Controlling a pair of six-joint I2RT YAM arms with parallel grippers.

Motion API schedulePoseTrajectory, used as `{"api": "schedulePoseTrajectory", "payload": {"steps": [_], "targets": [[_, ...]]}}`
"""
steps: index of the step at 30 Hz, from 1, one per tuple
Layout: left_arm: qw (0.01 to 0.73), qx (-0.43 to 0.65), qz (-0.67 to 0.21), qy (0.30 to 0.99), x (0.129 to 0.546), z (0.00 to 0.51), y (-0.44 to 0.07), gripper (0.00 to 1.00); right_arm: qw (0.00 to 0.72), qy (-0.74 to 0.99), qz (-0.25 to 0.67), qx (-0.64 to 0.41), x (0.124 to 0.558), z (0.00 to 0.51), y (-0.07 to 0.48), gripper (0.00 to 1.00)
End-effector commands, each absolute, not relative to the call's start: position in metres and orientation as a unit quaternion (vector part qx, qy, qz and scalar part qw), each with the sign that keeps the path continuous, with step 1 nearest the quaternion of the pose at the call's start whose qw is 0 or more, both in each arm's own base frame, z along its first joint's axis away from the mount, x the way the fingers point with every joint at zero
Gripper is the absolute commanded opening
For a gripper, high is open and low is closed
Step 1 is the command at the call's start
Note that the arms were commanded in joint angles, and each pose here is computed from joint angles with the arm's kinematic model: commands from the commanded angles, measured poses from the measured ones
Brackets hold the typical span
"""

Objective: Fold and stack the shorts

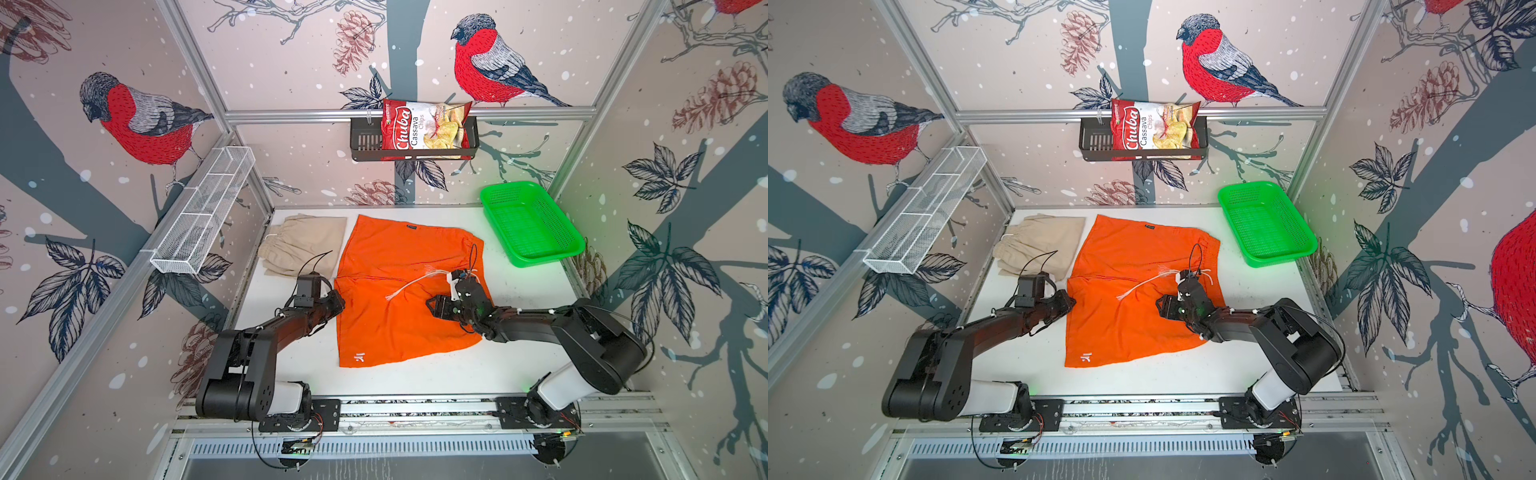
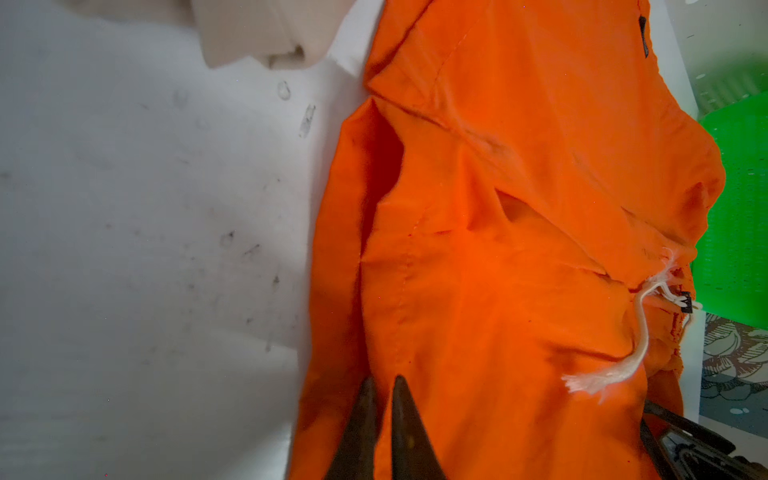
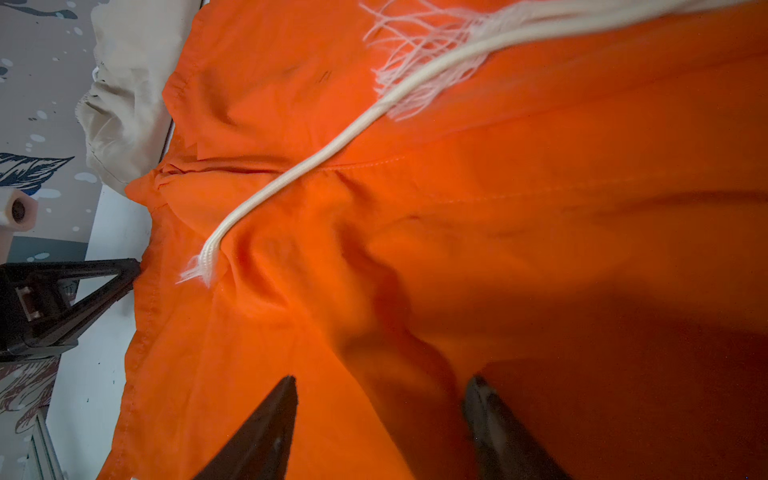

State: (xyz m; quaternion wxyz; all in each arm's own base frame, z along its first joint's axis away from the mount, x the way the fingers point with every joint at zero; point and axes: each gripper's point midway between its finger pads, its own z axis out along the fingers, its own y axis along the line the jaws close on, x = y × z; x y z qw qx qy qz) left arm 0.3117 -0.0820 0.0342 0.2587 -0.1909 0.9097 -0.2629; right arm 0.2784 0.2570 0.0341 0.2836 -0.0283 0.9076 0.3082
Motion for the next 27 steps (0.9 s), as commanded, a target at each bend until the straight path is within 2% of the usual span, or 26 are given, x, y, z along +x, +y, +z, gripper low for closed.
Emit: {"api": "schedulePoseTrajectory", "payload": {"steps": [1,5,10,19,27], "targets": [[0.267,-0.177,-0.261,0.91,0.314,0.042,-0.082,0.08,0.251,0.924,0.286,-0.02,0.267,0.017,0.248,0.67],[0.277,-0.175,-0.256,0.91,0.317,0.048,-0.08,0.0,0.248,0.926,0.284,-0.02,0.266,0.014,0.247,0.67],[0.288,-0.171,-0.256,0.907,0.322,0.056,-0.08,0.0,0.244,0.928,0.28,-0.019,0.263,0.01,0.245,0.66],[0.371,-0.168,-0.23,0.884,0.336,0.101,-0.065,0.0,0.228,0.939,0.257,-0.004,0.259,-0.006,0.233,0.67],[0.39,-0.188,-0.205,0.878,0.328,0.099,-0.052,0.0,0.225,0.941,0.253,-0.002,0.258,-0.008,0.232,0.67]]}}
